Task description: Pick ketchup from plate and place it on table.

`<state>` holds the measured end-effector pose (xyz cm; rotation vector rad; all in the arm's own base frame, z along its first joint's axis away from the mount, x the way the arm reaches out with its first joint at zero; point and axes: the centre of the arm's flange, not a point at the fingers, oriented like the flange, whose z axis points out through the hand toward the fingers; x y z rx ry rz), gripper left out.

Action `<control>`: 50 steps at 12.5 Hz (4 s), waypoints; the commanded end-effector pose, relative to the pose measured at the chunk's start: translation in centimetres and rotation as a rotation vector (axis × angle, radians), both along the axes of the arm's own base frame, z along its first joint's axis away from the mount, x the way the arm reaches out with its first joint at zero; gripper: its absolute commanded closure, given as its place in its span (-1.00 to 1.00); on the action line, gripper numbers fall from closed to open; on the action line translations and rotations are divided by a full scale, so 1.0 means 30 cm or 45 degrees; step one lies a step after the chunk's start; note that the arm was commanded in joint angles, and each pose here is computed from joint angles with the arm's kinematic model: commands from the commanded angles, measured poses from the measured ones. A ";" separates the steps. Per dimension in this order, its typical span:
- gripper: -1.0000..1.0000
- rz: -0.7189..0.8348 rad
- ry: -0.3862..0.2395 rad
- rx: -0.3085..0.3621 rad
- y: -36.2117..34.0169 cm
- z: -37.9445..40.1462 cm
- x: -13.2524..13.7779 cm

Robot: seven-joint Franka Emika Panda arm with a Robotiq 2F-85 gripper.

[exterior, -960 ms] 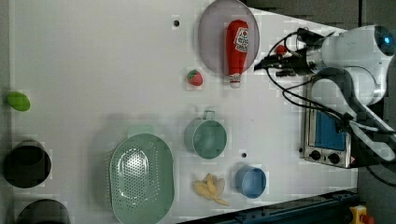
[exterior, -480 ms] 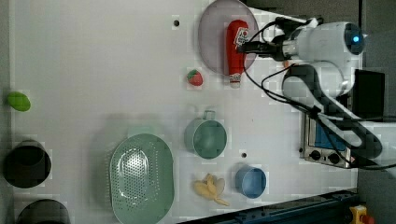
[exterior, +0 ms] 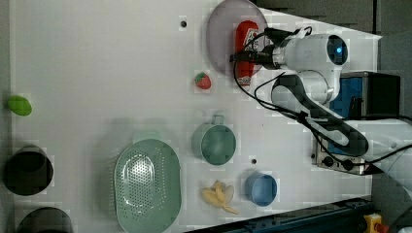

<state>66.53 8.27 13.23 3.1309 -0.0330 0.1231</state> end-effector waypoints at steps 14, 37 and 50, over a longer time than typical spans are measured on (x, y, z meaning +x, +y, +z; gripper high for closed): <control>-0.24 -0.127 -0.205 -0.008 -0.152 0.674 0.106; -0.24 -0.712 0.152 0.006 -0.407 0.519 -0.611; -1.00 -0.716 -0.049 0.070 -0.344 0.482 -0.546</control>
